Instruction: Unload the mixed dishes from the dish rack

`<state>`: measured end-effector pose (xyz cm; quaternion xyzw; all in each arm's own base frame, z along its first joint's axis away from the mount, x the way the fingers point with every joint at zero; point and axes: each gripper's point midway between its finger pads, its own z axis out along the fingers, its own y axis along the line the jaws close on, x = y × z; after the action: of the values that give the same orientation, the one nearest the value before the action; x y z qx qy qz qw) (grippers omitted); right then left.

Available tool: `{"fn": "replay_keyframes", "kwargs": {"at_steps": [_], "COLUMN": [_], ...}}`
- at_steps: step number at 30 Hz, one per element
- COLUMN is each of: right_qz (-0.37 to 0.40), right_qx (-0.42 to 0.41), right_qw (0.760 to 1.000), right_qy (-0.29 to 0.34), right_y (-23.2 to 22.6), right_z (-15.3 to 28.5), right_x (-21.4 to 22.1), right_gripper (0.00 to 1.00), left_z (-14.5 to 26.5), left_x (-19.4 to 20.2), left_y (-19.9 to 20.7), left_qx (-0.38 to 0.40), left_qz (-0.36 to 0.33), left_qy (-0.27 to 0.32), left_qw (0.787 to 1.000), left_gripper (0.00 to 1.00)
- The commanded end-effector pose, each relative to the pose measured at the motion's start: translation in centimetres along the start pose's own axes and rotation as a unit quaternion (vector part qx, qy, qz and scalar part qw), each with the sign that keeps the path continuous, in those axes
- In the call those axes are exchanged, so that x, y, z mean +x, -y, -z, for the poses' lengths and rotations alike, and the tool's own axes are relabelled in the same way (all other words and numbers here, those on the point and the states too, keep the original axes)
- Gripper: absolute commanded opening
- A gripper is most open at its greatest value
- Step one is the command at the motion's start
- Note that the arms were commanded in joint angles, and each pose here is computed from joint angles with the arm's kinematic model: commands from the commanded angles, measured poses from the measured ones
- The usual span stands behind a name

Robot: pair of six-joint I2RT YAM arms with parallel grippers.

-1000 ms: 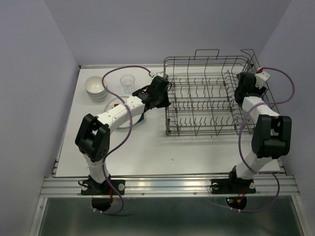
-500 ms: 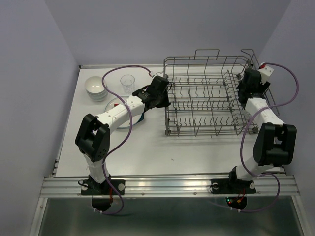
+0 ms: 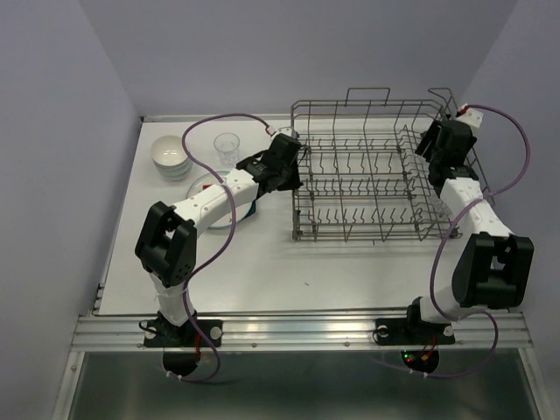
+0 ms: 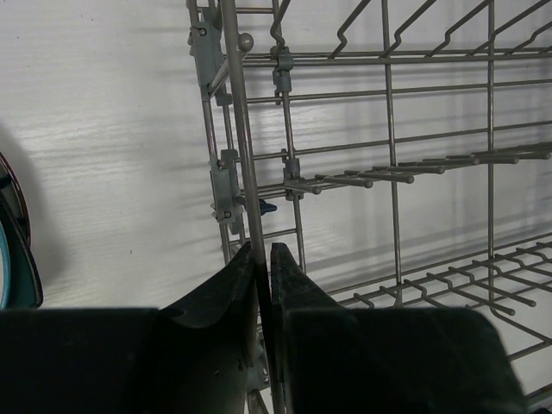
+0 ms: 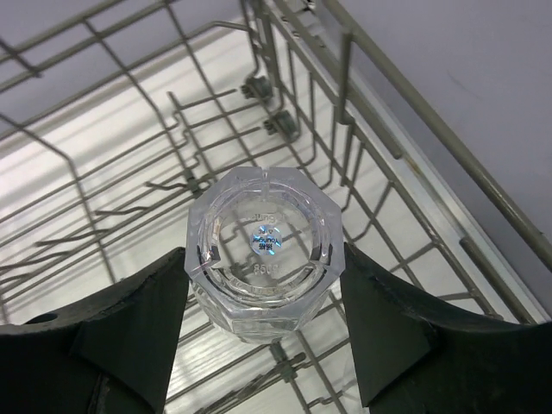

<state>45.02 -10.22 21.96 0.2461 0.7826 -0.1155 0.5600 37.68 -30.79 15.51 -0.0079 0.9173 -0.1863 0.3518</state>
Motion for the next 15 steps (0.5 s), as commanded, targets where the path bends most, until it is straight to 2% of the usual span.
{"fn": "replay_keyframes", "kwargs": {"at_steps": [1,5,6,8,9,12,14,15], "right_qz": [-0.030,-0.048,-0.055,-0.067,-0.082,-0.105,-0.117,-0.129], "right_qx": [-0.103,-0.154,-0.176,-0.197,-0.223,-0.293,-0.330,-0.366], "right_qw": [0.993,0.986,0.982,0.977,0.971,0.950,0.937,0.921], "right_qy": [0.057,0.045,0.044,0.037,0.030,0.013,0.001,-0.014], "right_y": [-3.9,-5.4,-6.1,-6.8,-7.6,-9.9,-11.0,-12.1], "right_z": [3.2,5.3,6.2,7.1,8.0,10.3,11.5,12.8], "right_x": [-5.8,-6.5,-7.1,-7.5,-8.0,-8.7,-9.0,-9.1], "right_gripper": [0.01,0.01,0.01,0.01,0.01,0.01,0.01,0.01], "left_z": [0.9,1.3,1.4,1.8,2.2,3.9,5.4,6.4], "left_x": [-1.5,-2.2,-2.3,-2.8,-3.3,-5.6,-7.5,-8.4], "left_y": [-1.9,-1.8,-1.9,-1.6,-1.3,-0.1,0.9,1.4], "left_qx": [-0.046,-0.049,-0.053,-0.048,-0.043,-0.029,-0.016,-0.006], "left_qz": [-0.051,-0.052,-0.053,-0.050,-0.051,-0.051,-0.051,-0.051], "left_qy": [0.019,0.026,0.025,0.031,0.037,0.068,0.092,0.106], "left_qw": [0.997,0.997,0.997,0.997,0.997,0.996,0.994,0.993], "left_gripper": [0.00,0.00,0.11,0.25,0.39,0.56,0.63,0.77]}}
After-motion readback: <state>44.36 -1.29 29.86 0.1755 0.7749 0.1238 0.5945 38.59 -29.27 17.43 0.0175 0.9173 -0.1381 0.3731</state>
